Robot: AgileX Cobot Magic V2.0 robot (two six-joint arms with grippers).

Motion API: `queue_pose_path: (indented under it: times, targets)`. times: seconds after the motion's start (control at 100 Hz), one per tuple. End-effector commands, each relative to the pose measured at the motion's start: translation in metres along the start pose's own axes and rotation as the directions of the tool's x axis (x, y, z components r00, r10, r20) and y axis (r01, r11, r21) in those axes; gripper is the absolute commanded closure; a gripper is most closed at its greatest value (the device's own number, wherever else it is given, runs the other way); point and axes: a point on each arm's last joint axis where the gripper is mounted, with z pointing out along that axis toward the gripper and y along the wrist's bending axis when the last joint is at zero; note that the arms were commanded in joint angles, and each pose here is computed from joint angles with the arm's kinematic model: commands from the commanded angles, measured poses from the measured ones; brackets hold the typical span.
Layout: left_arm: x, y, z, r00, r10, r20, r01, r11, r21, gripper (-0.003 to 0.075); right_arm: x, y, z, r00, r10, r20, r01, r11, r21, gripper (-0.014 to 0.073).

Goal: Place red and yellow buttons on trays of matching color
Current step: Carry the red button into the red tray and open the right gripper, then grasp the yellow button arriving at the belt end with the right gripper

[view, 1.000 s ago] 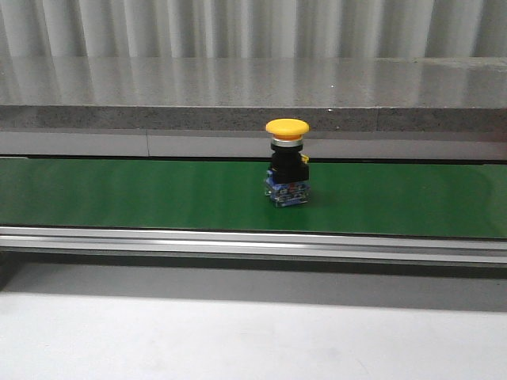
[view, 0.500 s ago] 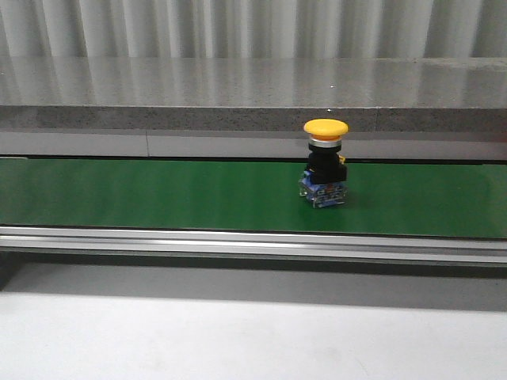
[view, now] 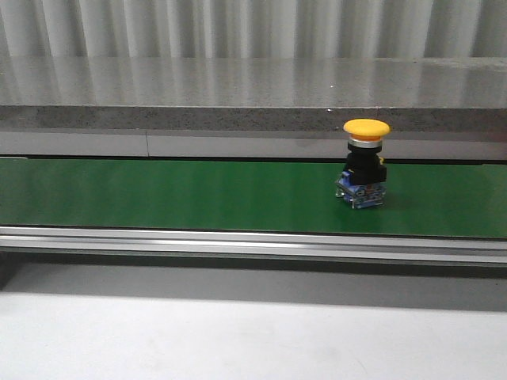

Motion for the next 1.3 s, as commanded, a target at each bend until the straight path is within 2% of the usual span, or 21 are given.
queue_pose_path:
  times: [0.0,0.29,0.51,0.76,1.03,1.16,1.29]
  targets:
    - [-0.015,-0.002,-0.004,0.995,-0.007,0.096,0.006,1.000,0.013,0.0741,-0.009,0.009,-0.040,0.994,-0.005,0.106,0.008,1.000,-0.027,-0.0053]
    - [-0.015,-0.002,-0.004,0.995,-0.007,0.096,0.006,1.000,0.013,0.0741,0.017,0.035,-0.115,0.991,-0.073,0.111,0.086,0.989,-0.118,-0.0053]
    - [-0.015,-0.002,-0.004,0.995,-0.007,0.096,0.006,1.000,0.013,0.0741,0.043,0.071,-0.145,0.977,-0.203,0.060,0.212,0.946,-0.243,-0.0053]
    - [-0.015,-0.002,-0.004,0.995,-0.007,0.096,0.006,1.000,0.013,0.0741,0.069,0.108,-0.150,0.934,-0.357,-0.005,0.330,0.866,-0.376,-0.0053]
    - [-0.015,-0.002,-0.004,0.995,-0.007,0.096,0.006,1.000,0.013,0.0741,0.086,0.134,-0.137,0.877,-0.476,-0.061,0.402,0.798,-0.450,-0.0053]
    - [-0.015,-0.002,-0.004,0.995,-0.007,0.096,0.006,1.000,0.013,0.0741,0.090,0.141,-0.127,0.849,-0.524,-0.066,0.439,0.770,-0.464,-0.0053]
    - [-0.015,-0.002,-0.004,0.995,-0.007,0.096,0.006,1.000,0.013,0.0741,0.089,0.146,-0.108,0.843,-0.533,-0.077,0.446,0.771,-0.455,-0.0053]
